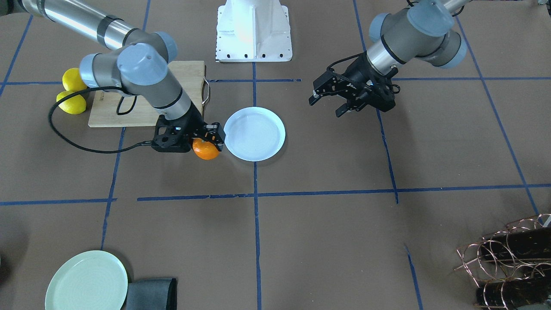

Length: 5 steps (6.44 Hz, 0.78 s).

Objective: Pick orange to plate
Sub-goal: 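Carry the orange over the plate while the left gripper withdraws, then lower the orange onto the plate and open the right gripper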

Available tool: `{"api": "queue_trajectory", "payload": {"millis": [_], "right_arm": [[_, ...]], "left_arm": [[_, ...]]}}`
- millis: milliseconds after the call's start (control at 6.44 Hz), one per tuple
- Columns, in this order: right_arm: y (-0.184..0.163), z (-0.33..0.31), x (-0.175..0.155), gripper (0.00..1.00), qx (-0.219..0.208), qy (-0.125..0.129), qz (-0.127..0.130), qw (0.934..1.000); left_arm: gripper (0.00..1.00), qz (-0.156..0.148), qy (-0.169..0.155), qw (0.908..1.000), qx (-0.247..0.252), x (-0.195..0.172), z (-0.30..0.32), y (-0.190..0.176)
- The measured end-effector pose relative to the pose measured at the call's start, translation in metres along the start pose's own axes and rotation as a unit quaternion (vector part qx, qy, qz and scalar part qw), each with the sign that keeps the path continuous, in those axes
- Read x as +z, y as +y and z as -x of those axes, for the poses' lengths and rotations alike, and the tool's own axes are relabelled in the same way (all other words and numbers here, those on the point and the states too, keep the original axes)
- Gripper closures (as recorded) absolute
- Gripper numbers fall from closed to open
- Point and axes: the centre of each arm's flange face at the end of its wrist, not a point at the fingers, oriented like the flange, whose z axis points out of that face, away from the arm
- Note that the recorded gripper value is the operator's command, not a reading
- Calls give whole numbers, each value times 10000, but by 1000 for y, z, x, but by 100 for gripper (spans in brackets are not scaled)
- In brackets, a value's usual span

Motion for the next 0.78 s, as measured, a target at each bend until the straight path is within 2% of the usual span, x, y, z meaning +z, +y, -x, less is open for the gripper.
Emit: {"api": "queue_trajectory", "payload": {"millis": [310,776], "right_arm": [[26,19,23,99,-62,56,-12,10000],[39,15,31,97,-93,110,73,9999]], "left_arm": [[0,5,-21,10000,-18,-1,4,-1],[0,6,-12,10000,-16,1,2,-1]]}}
